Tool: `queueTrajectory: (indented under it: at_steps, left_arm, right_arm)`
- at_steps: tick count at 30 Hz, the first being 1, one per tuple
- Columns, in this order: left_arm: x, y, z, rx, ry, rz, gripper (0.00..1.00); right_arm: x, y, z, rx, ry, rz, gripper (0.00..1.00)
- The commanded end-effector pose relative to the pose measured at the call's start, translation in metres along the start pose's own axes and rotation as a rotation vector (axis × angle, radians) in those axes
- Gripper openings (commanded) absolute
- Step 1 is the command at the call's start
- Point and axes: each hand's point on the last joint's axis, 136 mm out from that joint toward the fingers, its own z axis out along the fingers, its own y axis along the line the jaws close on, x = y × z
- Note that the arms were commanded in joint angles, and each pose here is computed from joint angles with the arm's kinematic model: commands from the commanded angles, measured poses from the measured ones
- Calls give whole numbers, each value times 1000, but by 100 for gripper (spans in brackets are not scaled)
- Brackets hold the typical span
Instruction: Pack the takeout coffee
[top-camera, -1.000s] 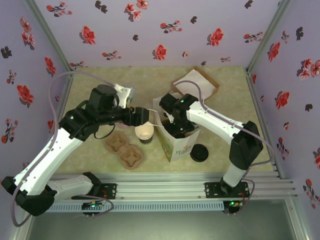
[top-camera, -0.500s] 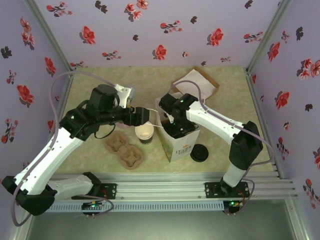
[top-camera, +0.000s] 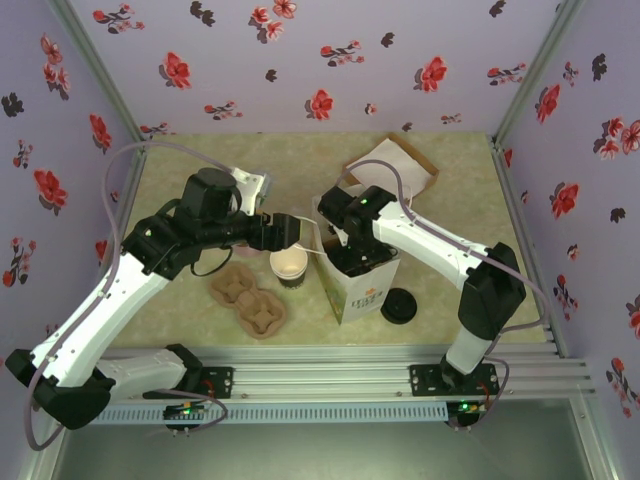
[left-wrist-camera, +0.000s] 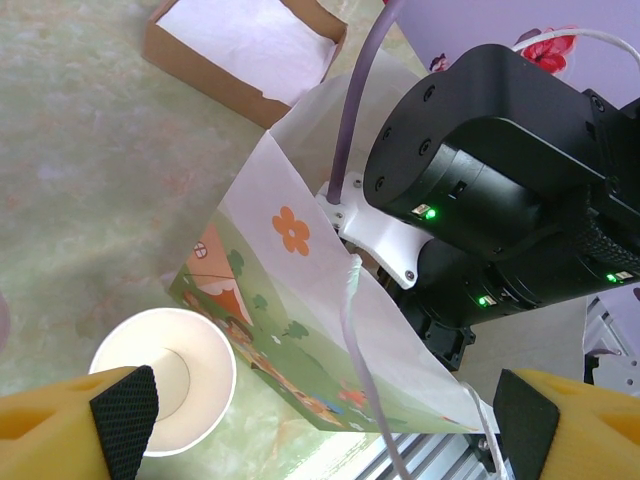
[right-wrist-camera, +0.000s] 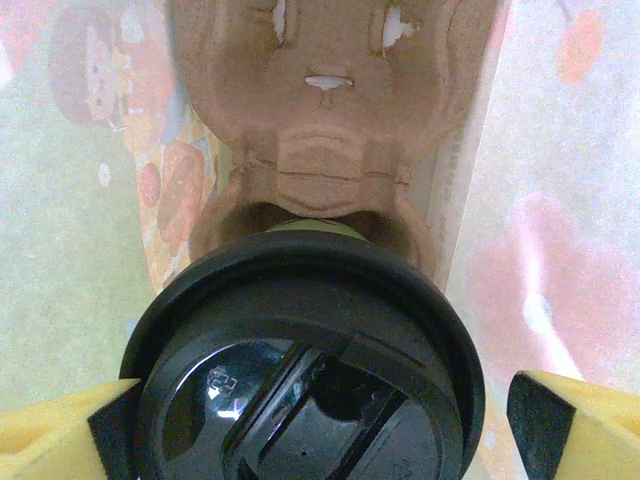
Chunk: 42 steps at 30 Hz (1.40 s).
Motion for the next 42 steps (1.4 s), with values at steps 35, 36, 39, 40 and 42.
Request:
queueTrajectory:
  at_steps: [35, 36, 39, 40, 42]
  left_arm:
    - [-7, 0, 4, -8, -25, 9, 90]
    - [-6, 0, 5, -10, -22, 8, 90]
    - [-6, 1, 5, -11, -20, 9, 90]
    - [-6, 0, 5, -10, -21, 9, 90]
    - [-6, 1, 6, -10, -21, 8, 90]
  right_arm:
    - [1, -4, -48, 23, -115, 32, 97]
    - [1, -4, -50, 23, -119, 32, 97]
    - [0, -4, -51, 26, -122, 30, 97]
    - [0, -3, -51, 26, -124, 29, 97]
    - [0, -3, -52, 27, -123, 30, 97]
